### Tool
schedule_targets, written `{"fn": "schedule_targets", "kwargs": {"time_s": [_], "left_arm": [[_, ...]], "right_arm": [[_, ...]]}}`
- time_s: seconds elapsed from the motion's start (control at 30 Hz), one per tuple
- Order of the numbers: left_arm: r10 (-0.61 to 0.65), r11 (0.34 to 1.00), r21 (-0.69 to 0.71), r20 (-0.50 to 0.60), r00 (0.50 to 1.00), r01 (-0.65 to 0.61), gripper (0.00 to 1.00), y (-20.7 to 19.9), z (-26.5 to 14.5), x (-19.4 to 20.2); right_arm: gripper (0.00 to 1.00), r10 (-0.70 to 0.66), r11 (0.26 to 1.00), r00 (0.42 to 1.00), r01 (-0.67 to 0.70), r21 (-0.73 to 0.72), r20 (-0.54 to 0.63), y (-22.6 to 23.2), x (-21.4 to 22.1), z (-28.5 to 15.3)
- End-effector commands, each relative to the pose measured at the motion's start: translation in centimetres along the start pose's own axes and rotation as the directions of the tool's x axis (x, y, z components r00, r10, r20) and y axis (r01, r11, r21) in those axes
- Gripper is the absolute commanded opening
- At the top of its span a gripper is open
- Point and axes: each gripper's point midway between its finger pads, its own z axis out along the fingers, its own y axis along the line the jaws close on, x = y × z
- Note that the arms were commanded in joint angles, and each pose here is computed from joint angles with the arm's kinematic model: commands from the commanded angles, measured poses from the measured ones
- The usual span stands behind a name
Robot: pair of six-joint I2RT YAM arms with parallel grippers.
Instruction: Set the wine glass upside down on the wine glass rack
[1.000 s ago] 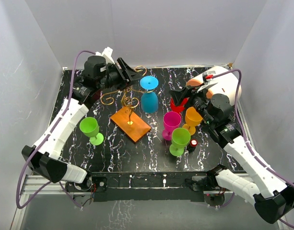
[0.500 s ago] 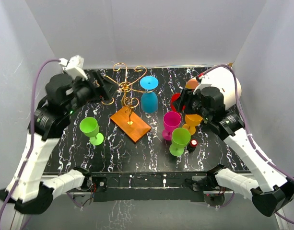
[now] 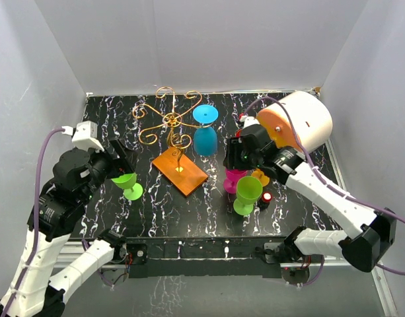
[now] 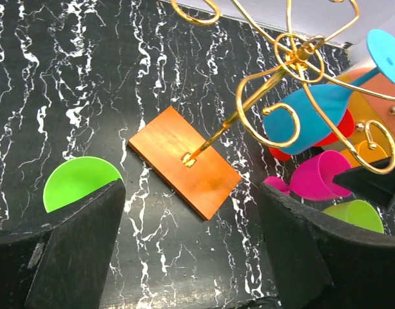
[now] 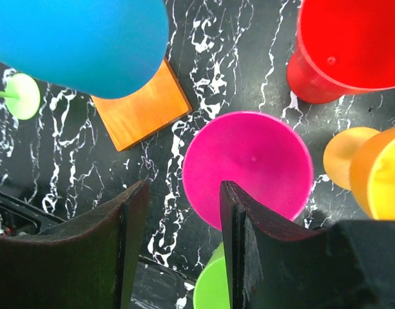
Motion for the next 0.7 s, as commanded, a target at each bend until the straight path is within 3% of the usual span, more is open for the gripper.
{"fn": "schedule_targets", "kwargs": {"time_s": [0.0,0.17,0.57,0.67], "left_arm": [[0.014,0.998,-0.063,0.043,0.999,-0.011,0.82,1.3,-0.1,-0.7],[0.014,0.999,-0.046,0.056,0.998,-0.011,0.82,0.8,0.3,-1.1],[0.021,1.0,-0.018,0.084,0.996,-0.019,0.82,-0.2,0.7,-2.4],[0.017,1.0,-0.014,0.087,0.996,-0.016,0.82,-0.2,0.5,-2.5]], "right_arm": [[0.45,-0.022,0.997,0.999,0.019,0.069,0.038,0.8,-0.8,0.3],[0.41,-0.064,0.993,0.998,0.064,0.096,-0.01,1.3,0.8,1.6],[0.2,-0.149,0.983,0.989,0.15,0.107,-0.018,1.4,1.2,4.0],[0.1,-0.189,0.977,0.982,0.19,0.098,-0.014,1.7,0.9,4.2]]}}
